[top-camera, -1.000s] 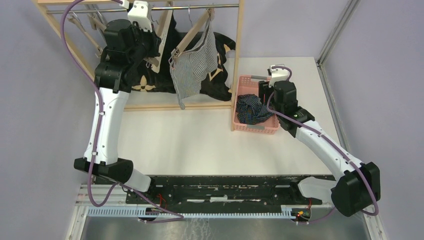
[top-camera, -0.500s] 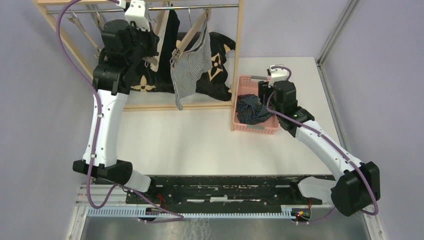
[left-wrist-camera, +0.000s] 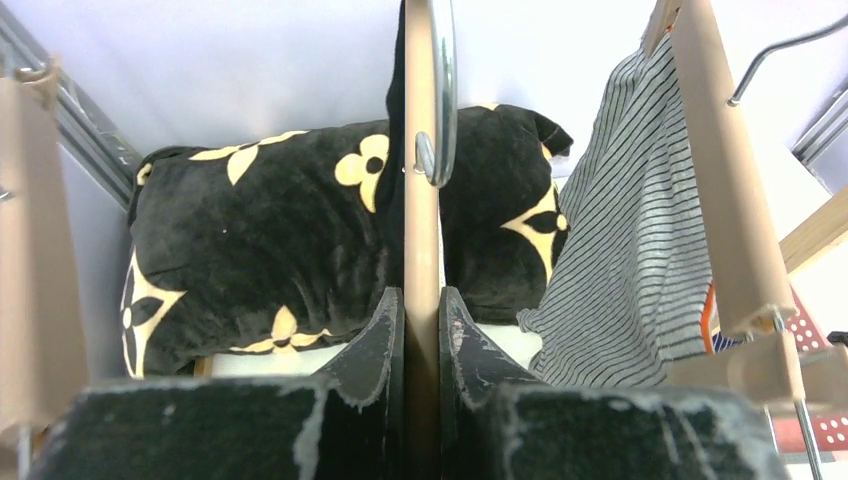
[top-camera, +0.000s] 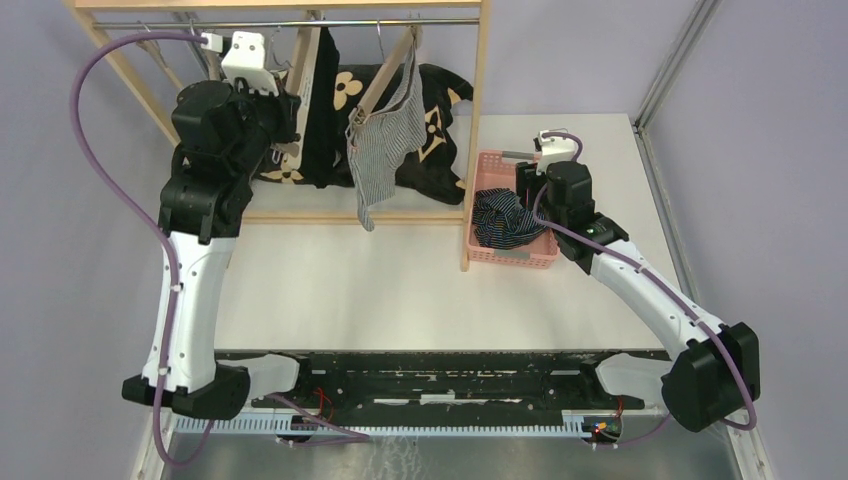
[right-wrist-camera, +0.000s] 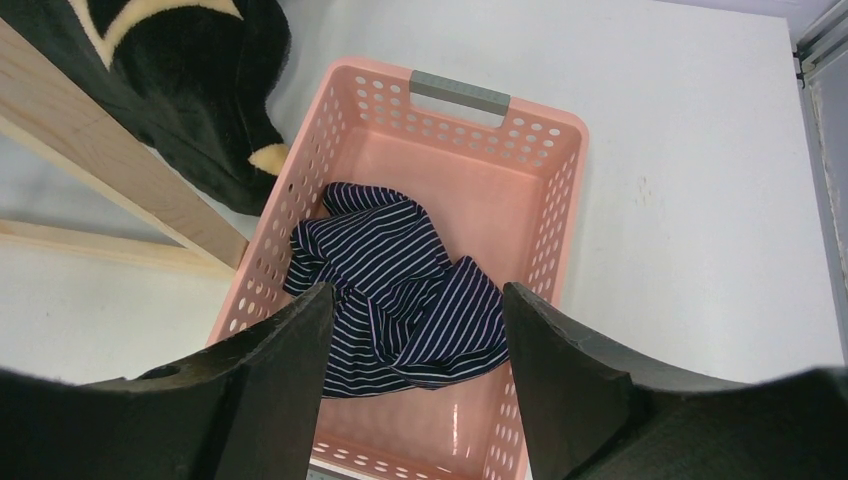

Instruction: Remove the underwear clipped to the hanger

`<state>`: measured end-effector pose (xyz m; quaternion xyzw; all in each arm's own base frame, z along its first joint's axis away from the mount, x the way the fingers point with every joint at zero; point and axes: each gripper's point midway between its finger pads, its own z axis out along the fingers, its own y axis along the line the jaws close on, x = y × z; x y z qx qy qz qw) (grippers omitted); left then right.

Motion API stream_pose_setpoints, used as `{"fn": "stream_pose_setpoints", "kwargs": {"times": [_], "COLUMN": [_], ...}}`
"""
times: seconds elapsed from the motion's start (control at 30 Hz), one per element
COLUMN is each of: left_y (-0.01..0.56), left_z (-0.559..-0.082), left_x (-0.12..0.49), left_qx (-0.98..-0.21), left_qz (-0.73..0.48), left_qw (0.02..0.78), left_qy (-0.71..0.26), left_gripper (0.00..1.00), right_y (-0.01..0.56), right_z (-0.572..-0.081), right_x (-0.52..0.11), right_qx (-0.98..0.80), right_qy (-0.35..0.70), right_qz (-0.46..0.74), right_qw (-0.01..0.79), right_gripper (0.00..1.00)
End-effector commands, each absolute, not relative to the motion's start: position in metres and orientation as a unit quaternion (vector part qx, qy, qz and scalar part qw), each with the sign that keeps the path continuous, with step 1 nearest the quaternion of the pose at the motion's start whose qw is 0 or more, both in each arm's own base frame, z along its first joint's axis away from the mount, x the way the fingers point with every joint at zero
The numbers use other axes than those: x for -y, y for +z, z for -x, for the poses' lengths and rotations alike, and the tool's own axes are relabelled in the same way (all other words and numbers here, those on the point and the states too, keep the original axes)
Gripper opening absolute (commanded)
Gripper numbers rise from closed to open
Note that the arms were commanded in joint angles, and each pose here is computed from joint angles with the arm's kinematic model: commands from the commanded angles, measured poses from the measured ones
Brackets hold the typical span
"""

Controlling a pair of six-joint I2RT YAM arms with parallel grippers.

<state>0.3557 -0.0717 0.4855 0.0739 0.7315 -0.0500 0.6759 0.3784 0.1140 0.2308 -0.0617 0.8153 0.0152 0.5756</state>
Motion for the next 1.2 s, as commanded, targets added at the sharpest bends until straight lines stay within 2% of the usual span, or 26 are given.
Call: {"fn": "stream_pose_setpoints", "kwargs": {"times": [0.0,0.37,0.5,0.67,0.87,1.0,1.07,1.17], "left_y": [0.518,0.473,0.457,0.427,0.380,0.358,0.364,0.380], "left_z": [-0.330,-0.305,-0.268,-0.211,-0.157,-0.128,-0.104,-0.080], "left_x": [0.061,0.060,0.067,0.067,0.073,0.098,0.124,0.145], "left_qx": [-0.687,-0.726,-0.739,-0.768,-0.788,-0.781,-0.746,-0.693], "left_qz": [-0.042,-0.060,-0.092,-0.131,-0.131,-0.164,-0.210,-0.259], "left_qw": [0.723,0.682,0.662,0.618,0.581,0.553,0.547,0.552], "left_qy": [-0.055,-0.058,-0.088,-0.104,-0.158,-0.238,-0.318,-0.385], "left_gripper": [0.03,0.03,0.03,0.03,0.03,0.03,0.03,0.03], "right_y": [0.241,0.238,0.244,0.254,0.263,0.275,0.287,0.310], "right_z": [-0.386,-0.385,-0.385,-0.377,-0.357,-0.342,-0.331,-0.309], "right_x": [-0.117,-0.121,-0.127,-0.154,-0.174,-0.189,-0.197,-0.215], "right_qx": [-0.803,-0.805,-0.803,-0.800,-0.793,-0.779,-0.769,-0.739], "right_qy": [0.025,0.035,0.050,0.117,0.178,0.221,0.247,0.306], "right_qz": [0.053,0.056,0.065,0.103,0.143,0.181,0.203,0.240], "right_qw": [0.593,0.589,0.590,0.579,0.564,0.558,0.553,0.549], "right_gripper": [0.71,0.71,0.72,0.72,0.73,0.74,0.75,0.76]}}
